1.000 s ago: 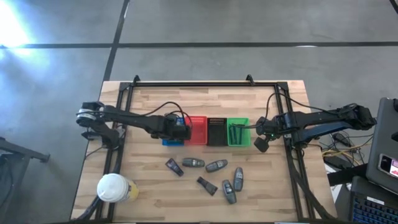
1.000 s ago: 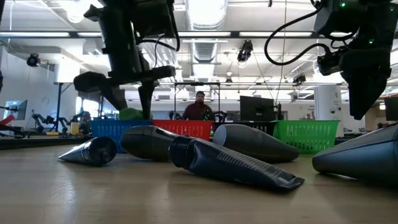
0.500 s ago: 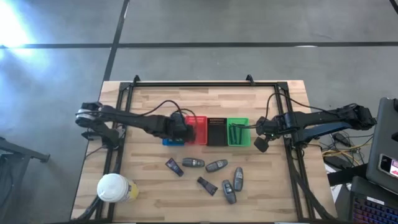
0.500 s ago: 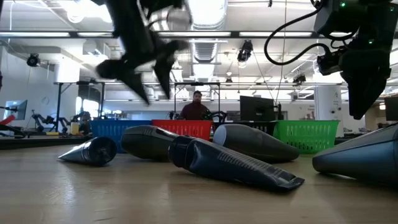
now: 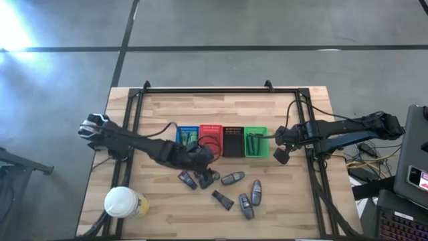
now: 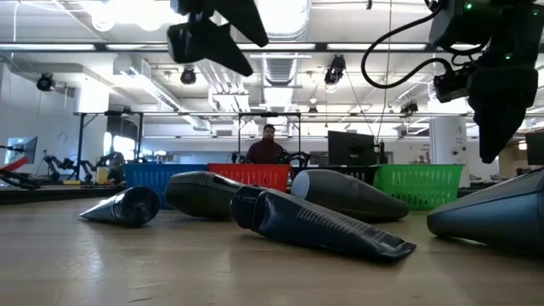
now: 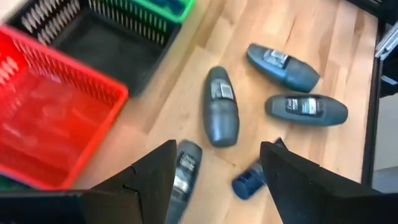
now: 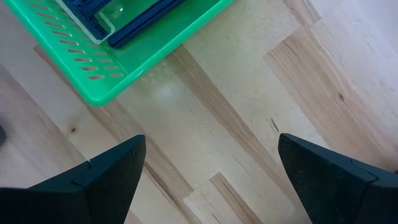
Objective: Pick & Place Travel size toiletries
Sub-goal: Put the shave cream into the red basket
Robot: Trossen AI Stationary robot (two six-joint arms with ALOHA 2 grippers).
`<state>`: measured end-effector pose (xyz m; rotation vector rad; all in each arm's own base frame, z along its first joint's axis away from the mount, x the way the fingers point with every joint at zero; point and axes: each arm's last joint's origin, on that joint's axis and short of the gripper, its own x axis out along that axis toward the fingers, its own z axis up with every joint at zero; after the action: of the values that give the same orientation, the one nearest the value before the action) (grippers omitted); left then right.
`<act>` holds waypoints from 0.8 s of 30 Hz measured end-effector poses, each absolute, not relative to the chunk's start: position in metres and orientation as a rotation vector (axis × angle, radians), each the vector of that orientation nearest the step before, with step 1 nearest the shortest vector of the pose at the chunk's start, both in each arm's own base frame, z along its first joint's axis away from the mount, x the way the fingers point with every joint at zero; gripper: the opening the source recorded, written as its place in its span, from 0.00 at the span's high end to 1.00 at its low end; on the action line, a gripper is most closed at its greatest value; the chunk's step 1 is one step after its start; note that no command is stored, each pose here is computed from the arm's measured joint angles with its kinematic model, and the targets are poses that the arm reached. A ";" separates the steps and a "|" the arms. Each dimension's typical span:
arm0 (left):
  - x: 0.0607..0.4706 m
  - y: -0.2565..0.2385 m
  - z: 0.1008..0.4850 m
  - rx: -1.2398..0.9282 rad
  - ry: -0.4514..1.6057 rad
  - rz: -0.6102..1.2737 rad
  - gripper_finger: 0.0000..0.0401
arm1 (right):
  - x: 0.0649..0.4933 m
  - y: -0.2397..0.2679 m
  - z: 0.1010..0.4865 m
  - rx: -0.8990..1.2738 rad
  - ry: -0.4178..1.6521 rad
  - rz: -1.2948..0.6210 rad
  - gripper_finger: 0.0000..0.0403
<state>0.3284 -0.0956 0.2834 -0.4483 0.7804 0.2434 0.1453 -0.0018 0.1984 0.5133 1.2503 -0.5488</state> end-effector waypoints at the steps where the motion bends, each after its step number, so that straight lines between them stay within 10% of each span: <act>1: 0.327 -0.097 0.282 -0.466 0.791 0.254 0.41 | 0.145 -0.002 0.198 0.514 1.250 -0.549 0.10; 24: 0.286 -0.106 0.247 -0.041 1.270 0.029 0.41 | 0.151 0.017 0.200 0.907 1.186 -0.621 0.10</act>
<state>0.2860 -0.1056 0.2472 -0.0406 1.2704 0.0291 0.1507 0.0174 0.1997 0.9074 1.1859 -0.6213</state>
